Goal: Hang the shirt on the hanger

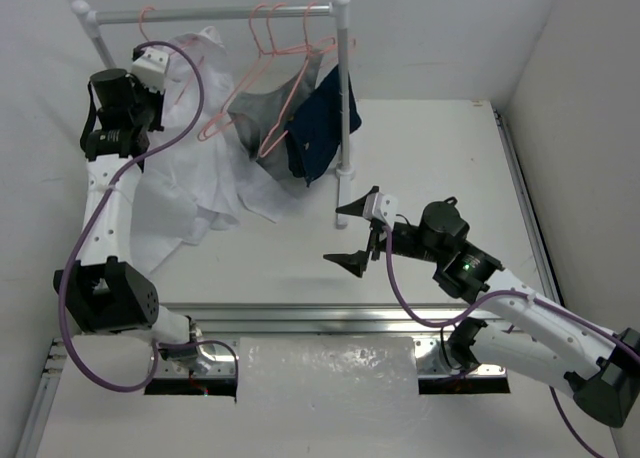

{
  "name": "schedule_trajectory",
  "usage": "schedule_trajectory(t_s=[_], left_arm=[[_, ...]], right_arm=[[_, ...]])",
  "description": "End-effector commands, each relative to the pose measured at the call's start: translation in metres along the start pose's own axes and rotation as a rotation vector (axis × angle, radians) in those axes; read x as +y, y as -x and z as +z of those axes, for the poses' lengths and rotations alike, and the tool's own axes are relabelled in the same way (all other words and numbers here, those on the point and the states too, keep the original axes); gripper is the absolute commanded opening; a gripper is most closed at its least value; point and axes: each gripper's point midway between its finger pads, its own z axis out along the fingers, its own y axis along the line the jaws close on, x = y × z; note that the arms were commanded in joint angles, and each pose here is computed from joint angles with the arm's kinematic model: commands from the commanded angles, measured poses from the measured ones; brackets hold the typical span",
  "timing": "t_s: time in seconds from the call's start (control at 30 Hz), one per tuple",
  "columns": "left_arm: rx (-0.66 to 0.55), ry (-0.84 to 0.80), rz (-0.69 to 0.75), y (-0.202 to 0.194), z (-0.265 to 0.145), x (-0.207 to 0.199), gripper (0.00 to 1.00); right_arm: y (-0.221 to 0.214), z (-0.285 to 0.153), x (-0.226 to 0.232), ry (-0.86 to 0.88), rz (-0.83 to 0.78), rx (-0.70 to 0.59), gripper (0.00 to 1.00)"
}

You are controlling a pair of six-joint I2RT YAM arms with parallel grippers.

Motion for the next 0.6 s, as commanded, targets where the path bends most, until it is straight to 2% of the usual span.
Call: schedule_trajectory(t_s=[0.0,0.1,0.13,0.17,0.4,0.57], left_arm=[[-0.056,-0.007,-0.016,0.013,-0.009,-0.005,0.00],[-0.074,-0.020,-0.025,0.016,-0.017,-0.008,0.31],[-0.081,-0.016,-0.029,0.018,-0.022,-0.007,0.49],[-0.087,-0.010,-0.030,0.020,-0.025,-0.006,0.52],[-0.117,-0.017,-0.043,0.024,-0.056,-0.009,0.60],[-0.124,-0.004,-0.031,0.023,-0.075,-0.008,0.68]], right_arm=[[0.011,0.000,0.000,0.004,-0.037,-0.043,0.99],[0.009,0.001,-0.002,-0.010,-0.029,-0.035,0.99],[0.004,0.003,-0.007,-0.033,-0.017,-0.014,0.99],[0.000,0.003,-0.010,-0.049,0.001,0.004,0.99],[-0.020,0.006,-0.035,-0.183,0.086,0.114,0.99],[-0.026,0.008,-0.031,-0.175,0.130,0.127,0.99]])
